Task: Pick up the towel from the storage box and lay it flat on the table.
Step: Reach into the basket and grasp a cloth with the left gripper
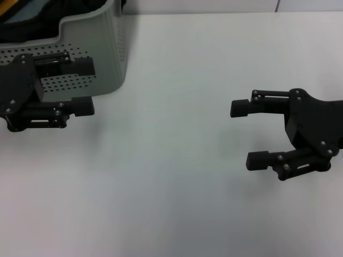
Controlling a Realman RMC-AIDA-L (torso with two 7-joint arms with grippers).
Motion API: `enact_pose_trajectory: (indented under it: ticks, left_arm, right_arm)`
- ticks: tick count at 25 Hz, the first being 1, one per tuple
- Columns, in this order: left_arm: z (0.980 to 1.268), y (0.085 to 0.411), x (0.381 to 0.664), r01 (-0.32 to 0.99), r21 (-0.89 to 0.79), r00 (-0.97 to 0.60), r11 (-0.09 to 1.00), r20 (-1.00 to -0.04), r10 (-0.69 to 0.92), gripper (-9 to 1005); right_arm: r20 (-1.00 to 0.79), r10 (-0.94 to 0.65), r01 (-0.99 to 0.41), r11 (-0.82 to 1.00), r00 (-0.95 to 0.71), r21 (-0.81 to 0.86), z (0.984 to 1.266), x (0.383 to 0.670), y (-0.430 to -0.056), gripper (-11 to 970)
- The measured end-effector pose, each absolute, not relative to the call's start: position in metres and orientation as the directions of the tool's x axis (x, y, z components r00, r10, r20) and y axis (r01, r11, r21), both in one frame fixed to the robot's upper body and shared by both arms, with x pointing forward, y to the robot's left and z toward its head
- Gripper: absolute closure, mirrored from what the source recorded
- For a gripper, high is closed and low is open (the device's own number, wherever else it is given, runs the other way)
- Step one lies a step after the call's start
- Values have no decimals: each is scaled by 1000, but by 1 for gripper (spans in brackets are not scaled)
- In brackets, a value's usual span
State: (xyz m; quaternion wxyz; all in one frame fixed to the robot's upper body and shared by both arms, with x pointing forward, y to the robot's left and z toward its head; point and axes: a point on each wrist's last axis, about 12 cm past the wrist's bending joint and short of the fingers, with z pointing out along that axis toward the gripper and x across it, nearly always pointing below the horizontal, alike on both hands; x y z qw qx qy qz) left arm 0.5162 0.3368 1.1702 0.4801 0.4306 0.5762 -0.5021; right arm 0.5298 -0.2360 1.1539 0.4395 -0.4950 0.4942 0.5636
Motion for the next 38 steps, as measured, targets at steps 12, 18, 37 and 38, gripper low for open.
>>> enact_pose_trajectory:
  ticks: [12,18,37,38]
  left_arm:
    - [1172,336,518,971,-200,-202,128,-979,-1,237]
    - [1175,337,520,973,-192,-194,127,-981,6,236]
    - [1230,344,548,905,-31,-36,424,-999,4,237]
    - [1241,345,553,875,-16,-40,484,-998,39,237]
  right_arm:
    - [-992,1,-986,-110,-127,126,1154,528,-245,101]
    - [-993,18,-988,-100,-120,117,1156,530,-246,102]
    - [-997,29,-996,50,-74,75,1154,545,-251,104]
    - [-997,24,-995,65,-76,78,1152,545,-251,104]
